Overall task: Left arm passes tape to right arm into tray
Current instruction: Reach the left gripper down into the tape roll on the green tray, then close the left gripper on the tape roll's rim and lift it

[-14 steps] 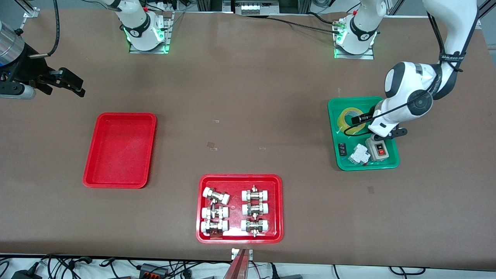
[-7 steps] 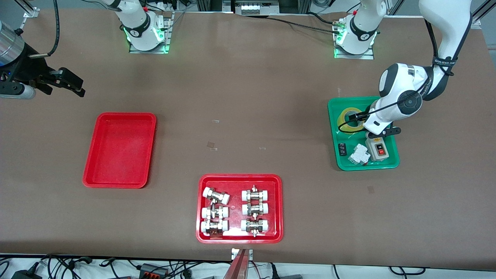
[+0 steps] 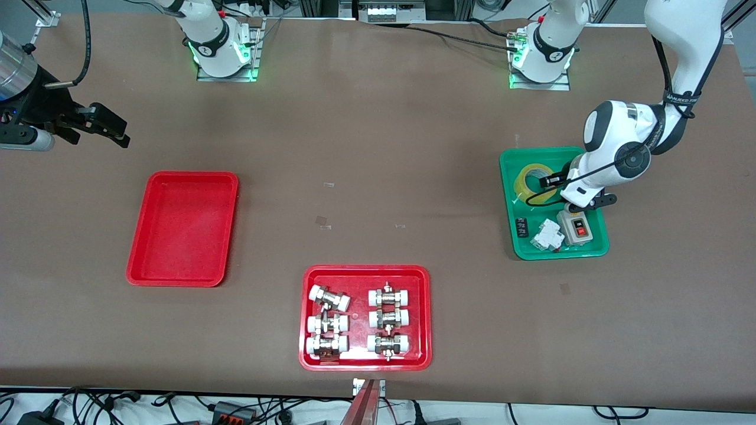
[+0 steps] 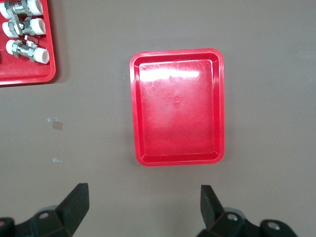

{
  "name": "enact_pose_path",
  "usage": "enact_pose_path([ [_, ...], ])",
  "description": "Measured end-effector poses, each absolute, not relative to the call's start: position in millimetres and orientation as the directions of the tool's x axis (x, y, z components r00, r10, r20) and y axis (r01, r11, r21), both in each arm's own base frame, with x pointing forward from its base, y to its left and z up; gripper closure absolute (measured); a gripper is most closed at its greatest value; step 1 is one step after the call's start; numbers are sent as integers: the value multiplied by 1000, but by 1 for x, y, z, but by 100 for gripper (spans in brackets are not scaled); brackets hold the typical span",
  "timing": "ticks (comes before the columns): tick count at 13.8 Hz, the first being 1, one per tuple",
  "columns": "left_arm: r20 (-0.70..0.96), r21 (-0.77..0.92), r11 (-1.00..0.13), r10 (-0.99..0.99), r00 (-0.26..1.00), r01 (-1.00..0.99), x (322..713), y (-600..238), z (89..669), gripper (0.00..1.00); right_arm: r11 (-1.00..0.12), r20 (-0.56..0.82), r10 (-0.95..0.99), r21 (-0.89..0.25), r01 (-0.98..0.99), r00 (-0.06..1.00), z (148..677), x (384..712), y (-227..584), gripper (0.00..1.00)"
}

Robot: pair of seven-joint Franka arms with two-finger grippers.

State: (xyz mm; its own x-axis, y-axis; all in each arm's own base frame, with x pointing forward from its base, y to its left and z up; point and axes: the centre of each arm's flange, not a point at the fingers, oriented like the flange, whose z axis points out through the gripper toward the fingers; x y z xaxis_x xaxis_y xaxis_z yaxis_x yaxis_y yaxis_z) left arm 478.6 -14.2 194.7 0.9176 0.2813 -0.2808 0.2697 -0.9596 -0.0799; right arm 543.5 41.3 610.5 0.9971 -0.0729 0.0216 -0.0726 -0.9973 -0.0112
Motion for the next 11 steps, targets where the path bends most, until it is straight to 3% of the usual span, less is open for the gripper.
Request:
enact_pose_path([
  [4, -275, -92, -947, 322, 906, 309, 479, -17, 196, 78, -997, 22, -73, -11, -73, 997, 611, 543, 41, 0],
  [8, -266, -107, -943, 332, 905, 315, 485, -20, 213, 78, -997, 22, -73, -11, -73, 997, 611, 543, 41, 0],
  [11, -248, -146, -947, 315, 916, 287, 507, -46, 283, 78, -997, 22, -73, -11, -72, 997, 611, 543, 41, 0],
])
